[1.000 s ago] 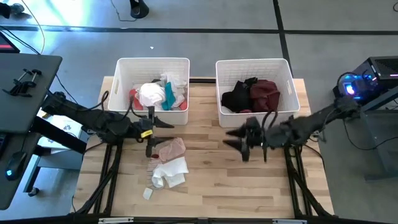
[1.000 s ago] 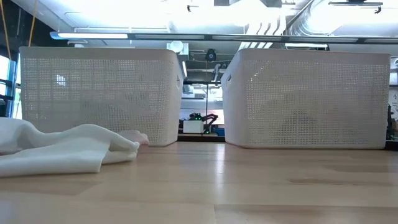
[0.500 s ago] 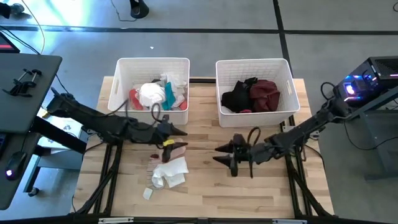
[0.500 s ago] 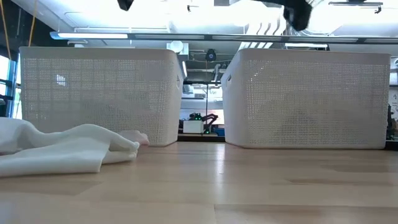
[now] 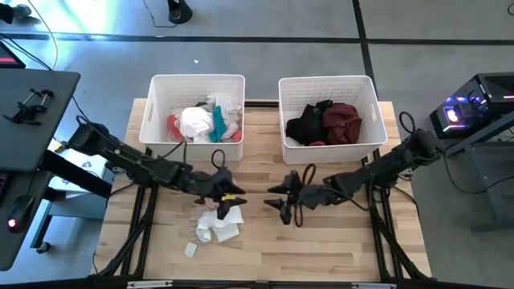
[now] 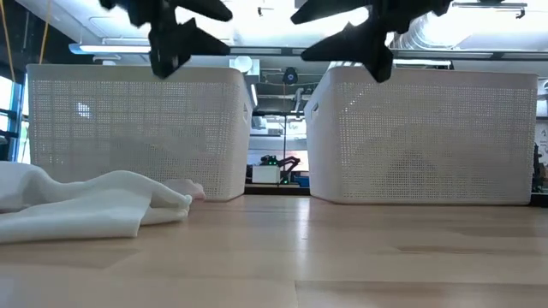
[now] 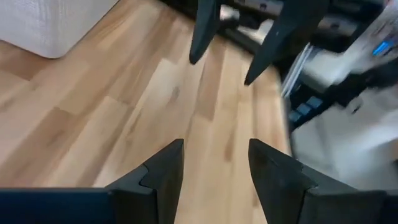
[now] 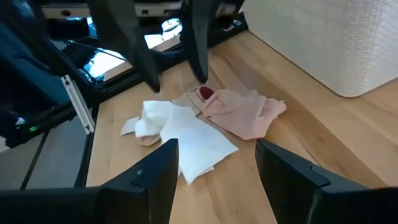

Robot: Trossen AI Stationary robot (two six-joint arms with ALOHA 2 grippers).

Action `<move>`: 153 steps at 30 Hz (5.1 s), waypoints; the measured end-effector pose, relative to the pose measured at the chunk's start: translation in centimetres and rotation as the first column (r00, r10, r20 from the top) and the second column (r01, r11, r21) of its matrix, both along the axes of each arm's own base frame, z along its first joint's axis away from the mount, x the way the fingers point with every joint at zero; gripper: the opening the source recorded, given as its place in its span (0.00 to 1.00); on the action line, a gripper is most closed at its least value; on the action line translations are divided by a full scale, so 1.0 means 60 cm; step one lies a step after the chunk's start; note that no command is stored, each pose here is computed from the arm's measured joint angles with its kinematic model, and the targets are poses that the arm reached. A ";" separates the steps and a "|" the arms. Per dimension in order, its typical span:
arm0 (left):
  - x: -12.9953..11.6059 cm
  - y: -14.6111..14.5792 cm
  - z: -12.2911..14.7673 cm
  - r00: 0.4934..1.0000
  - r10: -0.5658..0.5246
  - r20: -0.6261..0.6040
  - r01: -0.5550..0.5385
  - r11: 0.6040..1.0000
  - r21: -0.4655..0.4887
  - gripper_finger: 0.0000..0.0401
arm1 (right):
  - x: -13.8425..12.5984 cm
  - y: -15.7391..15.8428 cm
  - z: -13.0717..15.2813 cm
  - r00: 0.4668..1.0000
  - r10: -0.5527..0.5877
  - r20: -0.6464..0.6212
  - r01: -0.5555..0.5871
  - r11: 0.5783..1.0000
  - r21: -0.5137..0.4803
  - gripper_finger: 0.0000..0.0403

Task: Sort clothes
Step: Put the light pink sock into the left white laundry bin, then put the white red striped sock into the left white laundry bin

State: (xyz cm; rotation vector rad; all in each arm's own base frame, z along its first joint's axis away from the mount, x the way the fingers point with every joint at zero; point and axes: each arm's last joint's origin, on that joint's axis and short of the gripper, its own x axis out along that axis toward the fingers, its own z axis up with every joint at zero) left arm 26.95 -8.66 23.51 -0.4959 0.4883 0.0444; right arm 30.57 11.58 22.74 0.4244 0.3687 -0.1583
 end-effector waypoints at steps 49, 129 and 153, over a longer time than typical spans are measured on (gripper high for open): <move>-0.051 0.020 -0.100 0.890 0.086 -0.447 0.032 0.968 0.250 0.01 | 0.045 0.079 0.017 0.988 0.136 0.078 -0.142 0.987 0.076 0.49; -0.129 -0.002 0.022 0.779 -0.371 -0.506 0.440 0.898 0.020 0.36 | 0.005 0.073 0.213 0.940 -0.164 -0.301 0.024 0.908 -0.419 0.49; -0.138 -0.029 -0.135 0.639 -0.014 -0.769 0.177 0.976 0.130 0.03 | 0.007 0.067 0.212 0.935 -0.176 -0.309 0.030 0.905 -0.425 0.49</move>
